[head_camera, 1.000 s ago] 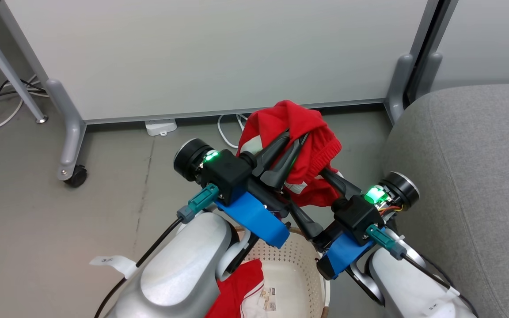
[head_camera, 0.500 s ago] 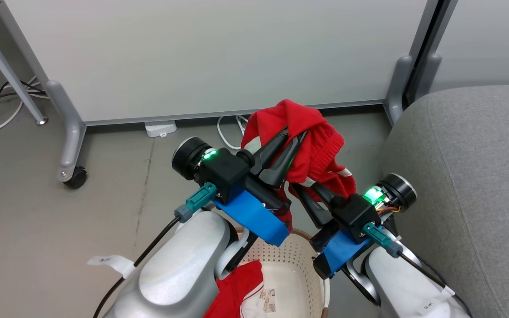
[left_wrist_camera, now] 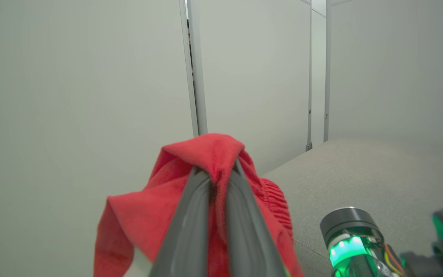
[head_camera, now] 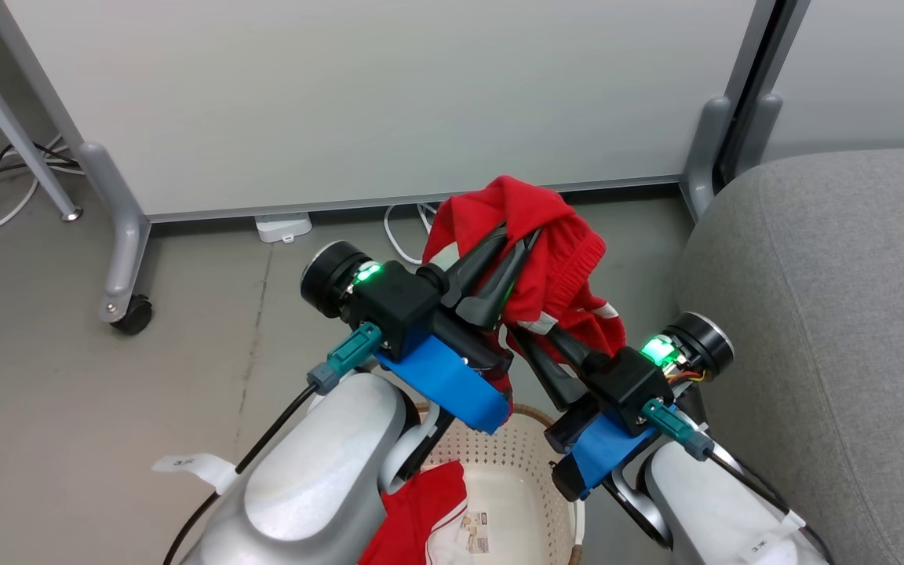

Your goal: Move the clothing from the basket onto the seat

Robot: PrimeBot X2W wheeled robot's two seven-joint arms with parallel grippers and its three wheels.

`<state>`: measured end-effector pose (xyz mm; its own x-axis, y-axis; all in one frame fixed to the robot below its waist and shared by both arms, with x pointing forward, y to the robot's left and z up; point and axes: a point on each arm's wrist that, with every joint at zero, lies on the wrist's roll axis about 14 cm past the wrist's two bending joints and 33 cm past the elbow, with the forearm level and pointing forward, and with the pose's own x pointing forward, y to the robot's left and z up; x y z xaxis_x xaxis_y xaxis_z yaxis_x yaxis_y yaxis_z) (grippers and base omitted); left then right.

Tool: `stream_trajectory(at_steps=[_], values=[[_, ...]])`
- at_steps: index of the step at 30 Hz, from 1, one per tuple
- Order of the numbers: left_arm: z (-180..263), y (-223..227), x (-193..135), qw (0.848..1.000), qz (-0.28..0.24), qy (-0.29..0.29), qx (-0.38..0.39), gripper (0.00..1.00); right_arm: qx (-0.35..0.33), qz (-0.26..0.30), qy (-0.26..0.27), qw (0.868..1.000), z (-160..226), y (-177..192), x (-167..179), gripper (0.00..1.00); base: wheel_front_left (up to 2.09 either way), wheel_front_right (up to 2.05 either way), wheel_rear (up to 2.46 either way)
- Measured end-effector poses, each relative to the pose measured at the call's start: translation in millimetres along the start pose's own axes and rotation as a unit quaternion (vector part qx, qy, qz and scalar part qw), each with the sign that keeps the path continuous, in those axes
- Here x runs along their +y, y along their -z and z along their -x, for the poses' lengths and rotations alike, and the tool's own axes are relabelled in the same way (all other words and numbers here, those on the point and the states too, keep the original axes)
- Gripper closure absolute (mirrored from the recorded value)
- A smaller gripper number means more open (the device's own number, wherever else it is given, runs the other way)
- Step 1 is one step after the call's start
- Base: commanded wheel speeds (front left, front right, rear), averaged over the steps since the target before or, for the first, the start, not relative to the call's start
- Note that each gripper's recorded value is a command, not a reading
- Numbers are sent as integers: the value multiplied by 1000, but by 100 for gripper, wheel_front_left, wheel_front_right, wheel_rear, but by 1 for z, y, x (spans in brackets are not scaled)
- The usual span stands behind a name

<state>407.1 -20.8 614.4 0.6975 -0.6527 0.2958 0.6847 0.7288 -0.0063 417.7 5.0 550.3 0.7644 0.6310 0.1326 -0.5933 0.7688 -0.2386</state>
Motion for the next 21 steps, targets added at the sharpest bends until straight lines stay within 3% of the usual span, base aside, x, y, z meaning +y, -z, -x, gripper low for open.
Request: stream_trajectory(at_steps=[1,2,21], values=[[0,0,2,1000,-1,-3,0,82,0,-1,0,1000,0,0,0,100,0,0,0],[0,1,3,1000,-2,-5,1,1,0,-2,0,1000,0,0,0,100,0,0,0],[-5,5,8,1000,-4,-10,-1,0,5,-16,10,1000,2,7,-6,100,0,0,0]])
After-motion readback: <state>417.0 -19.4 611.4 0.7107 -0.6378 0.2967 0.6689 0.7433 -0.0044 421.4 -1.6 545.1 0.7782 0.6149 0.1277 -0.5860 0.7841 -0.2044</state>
